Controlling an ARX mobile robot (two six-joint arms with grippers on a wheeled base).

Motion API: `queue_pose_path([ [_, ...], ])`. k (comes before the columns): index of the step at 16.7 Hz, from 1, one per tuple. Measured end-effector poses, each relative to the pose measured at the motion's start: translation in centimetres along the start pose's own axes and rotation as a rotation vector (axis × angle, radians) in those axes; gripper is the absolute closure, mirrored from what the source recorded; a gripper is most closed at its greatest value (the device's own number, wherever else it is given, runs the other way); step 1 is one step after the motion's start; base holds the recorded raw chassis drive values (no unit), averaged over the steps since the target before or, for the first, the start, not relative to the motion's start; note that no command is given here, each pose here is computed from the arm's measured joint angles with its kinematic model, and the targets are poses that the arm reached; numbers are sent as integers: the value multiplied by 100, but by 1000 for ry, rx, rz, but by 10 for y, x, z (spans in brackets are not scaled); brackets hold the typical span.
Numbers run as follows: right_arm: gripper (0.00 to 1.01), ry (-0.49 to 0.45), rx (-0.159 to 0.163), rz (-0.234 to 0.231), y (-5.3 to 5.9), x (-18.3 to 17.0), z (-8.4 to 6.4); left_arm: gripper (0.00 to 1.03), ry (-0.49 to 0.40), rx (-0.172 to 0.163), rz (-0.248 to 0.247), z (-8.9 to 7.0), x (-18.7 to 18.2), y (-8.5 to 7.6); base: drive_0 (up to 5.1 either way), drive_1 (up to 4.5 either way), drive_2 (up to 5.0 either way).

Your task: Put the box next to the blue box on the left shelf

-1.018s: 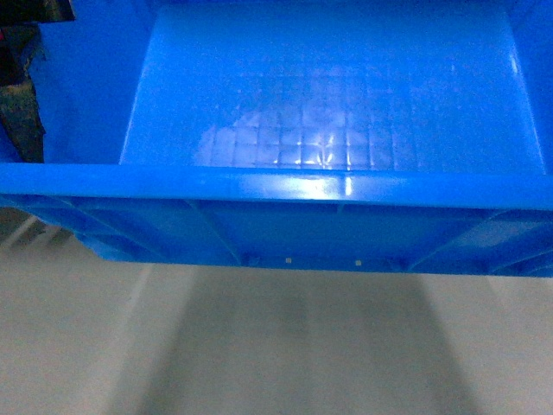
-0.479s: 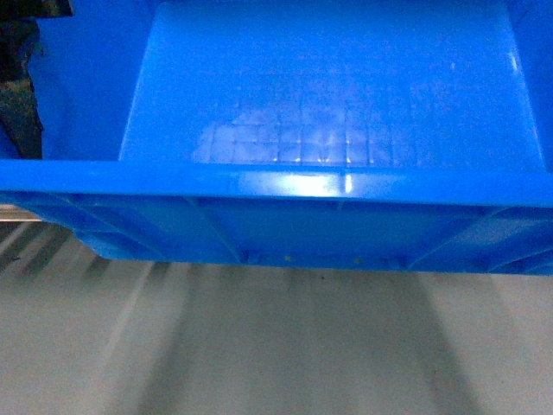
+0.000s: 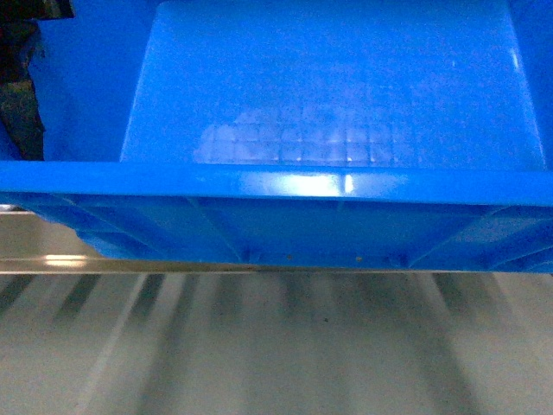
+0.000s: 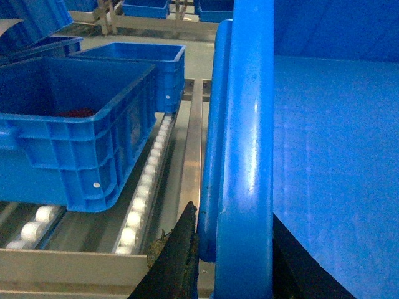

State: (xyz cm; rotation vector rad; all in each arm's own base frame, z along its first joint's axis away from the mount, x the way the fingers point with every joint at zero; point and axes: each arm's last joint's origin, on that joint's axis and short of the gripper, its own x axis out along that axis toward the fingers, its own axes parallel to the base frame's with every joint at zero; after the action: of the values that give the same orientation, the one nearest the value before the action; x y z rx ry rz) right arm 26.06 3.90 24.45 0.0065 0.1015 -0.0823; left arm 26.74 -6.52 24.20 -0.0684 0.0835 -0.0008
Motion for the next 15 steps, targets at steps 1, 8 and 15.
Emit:
queue_pose_path([
  [1,80,3,2,0,0,0,0,85,-1,1,0,0,0,0,8,425,-408],
  [8,80,2,1,0,0,0,0,85,0,1,0,0,0,0,4,420,-413],
  [15,80,3,0,-1,0,0,0,85,1,1,0,0,0,0,1,418,-415],
])
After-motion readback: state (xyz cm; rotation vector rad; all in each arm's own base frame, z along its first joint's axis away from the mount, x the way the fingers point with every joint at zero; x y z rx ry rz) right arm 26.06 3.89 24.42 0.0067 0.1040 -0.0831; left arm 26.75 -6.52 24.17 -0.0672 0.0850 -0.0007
